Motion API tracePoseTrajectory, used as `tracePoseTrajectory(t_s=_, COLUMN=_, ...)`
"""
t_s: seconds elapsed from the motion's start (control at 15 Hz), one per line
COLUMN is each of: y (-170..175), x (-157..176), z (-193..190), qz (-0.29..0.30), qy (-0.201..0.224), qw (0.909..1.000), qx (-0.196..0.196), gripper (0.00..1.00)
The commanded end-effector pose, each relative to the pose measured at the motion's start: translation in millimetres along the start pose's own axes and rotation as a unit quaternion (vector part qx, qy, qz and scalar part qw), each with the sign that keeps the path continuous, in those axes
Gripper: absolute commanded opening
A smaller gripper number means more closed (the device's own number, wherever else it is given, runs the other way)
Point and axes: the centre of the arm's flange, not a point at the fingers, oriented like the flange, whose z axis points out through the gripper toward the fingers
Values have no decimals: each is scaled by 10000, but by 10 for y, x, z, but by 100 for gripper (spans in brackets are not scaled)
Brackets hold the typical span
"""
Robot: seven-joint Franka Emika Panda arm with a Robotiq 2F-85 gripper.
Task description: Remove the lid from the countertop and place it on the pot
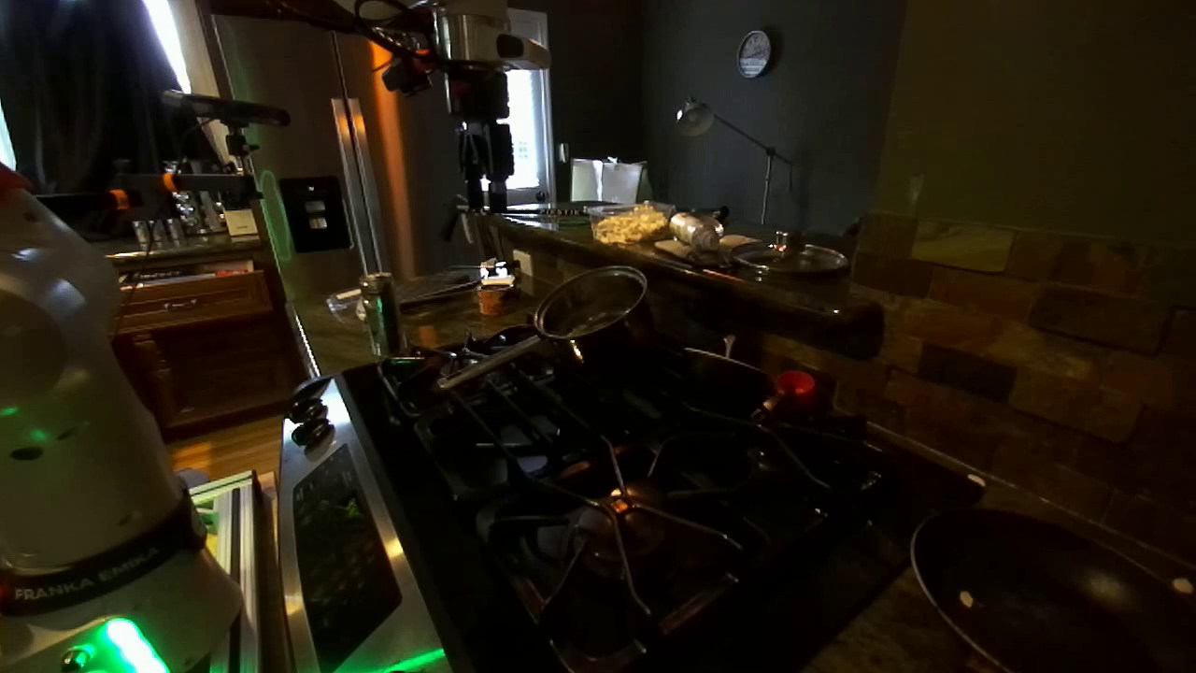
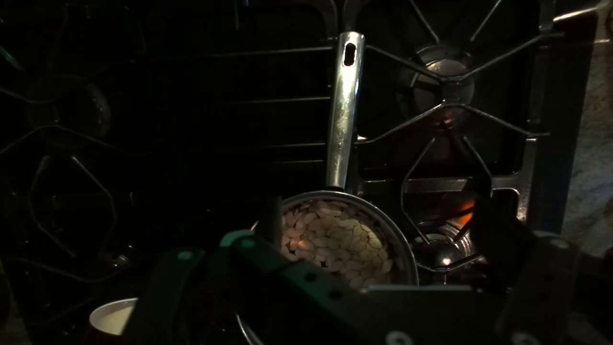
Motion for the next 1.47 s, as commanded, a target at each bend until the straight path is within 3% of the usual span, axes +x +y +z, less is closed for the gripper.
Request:
tracePoseTrajectory(t_s=0.0, y=0, x=0, z=0, qz=0, qy=0, qw=10000, qx=0, gripper=100)
tracePoseTrajectory(t_s=0.13, y=0, x=0, z=0, qz=0, qy=0, qw=10000, qx=0, gripper=100)
tracePoseTrajectory(t_s=0.27, y=-161, x=190, z=-6, qz=532, qy=410, qw=9975, qx=204, gripper=100)
tracePoseTrajectory(t_s=0.6, y=-429, x=943, z=-192, qz=1105, qy=1897, qw=9748, qx=400, gripper=100)
tracePoseTrajectory(t_s=0.8, y=-409, x=1435, z=-330, qz=899, qy=2549, qw=9628, qx=-43, gripper=100)
tracePoseTrajectory(t_s=0.93, y=-294, x=1793, z=-428, qz=697, qy=2961, qw=9511, qx=-538, gripper=100)
tracePoseTrajectory(t_s=1.07, y=-137, x=2097, z=-524, qz=776, qy=3090, qw=9434, qx=-924, gripper=100)
tracePoseTrajectory(t_s=1.13, y=-99, x=1654, z=-426, qz=676, qy=3025, qw=9485, qx=-649, gripper=100)
tracePoseTrajectory(t_s=1.4, y=9, x=1976, z=-442, qz=714, qy=3140, qw=9432, qx=-820, gripper=100)
